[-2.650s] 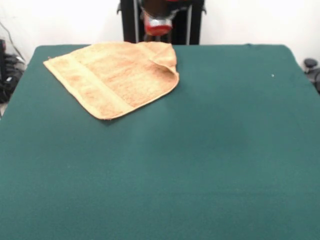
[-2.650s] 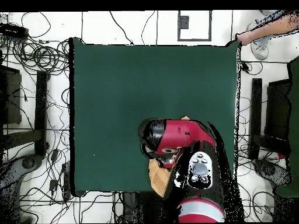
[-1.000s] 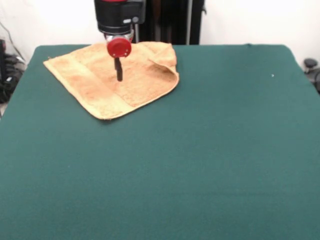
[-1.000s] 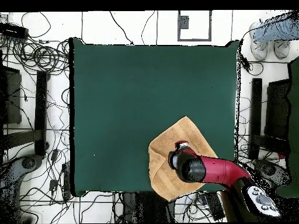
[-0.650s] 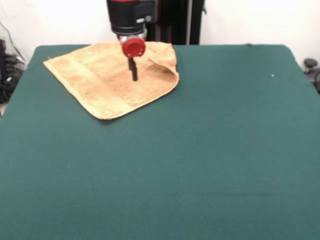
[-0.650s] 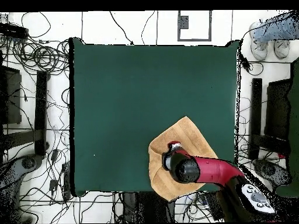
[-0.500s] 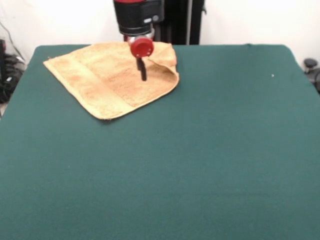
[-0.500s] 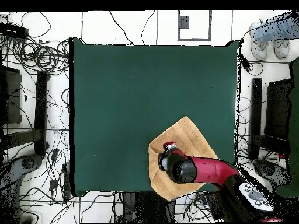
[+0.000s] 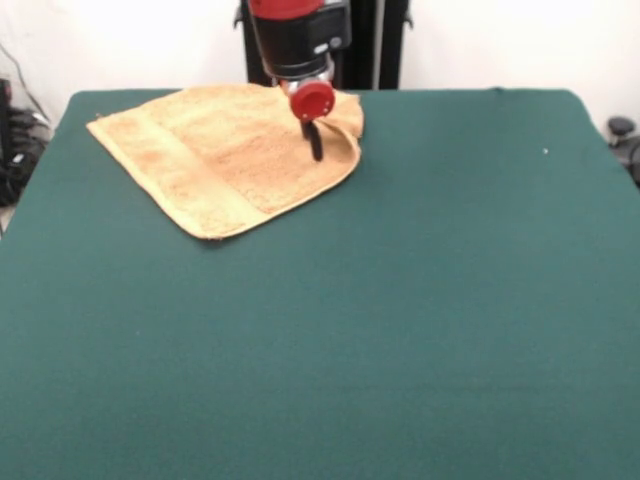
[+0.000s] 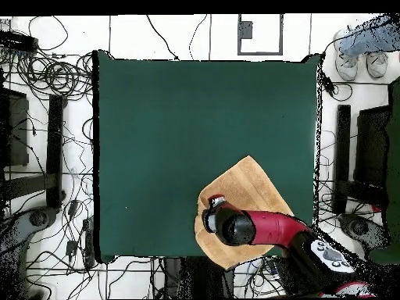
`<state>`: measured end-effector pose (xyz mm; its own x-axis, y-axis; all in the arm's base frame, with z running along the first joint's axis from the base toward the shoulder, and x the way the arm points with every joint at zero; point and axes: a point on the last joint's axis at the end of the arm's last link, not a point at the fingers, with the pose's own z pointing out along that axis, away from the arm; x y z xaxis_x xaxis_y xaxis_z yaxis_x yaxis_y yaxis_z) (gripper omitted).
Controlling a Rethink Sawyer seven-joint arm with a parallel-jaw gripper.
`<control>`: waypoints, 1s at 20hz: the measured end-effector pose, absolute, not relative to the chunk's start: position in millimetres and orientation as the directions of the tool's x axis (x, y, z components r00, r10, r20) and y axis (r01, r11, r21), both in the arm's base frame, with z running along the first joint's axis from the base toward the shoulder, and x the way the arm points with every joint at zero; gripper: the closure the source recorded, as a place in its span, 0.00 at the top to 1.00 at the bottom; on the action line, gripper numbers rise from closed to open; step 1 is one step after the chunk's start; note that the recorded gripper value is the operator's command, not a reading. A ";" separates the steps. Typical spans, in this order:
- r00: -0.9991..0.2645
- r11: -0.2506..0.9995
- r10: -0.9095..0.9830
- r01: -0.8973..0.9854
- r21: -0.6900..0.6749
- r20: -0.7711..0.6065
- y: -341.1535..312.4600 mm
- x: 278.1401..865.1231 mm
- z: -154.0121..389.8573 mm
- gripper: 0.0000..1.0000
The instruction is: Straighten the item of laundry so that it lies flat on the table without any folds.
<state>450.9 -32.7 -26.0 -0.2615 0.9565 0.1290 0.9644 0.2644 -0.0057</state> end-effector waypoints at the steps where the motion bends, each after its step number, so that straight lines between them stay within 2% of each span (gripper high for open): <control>1: -0.263 0.268 0.956 0.963 -0.018 0.133 -31.9 449.2 -26.0 1.00; 12: -0.218 0.246 0.956 0.960 -0.136 0.197 -39.7 421.9 -38.0 1.00; 20: -0.247 0.257 0.948 0.966 -0.024 0.200 -39.1 414.3 -41.1 1.00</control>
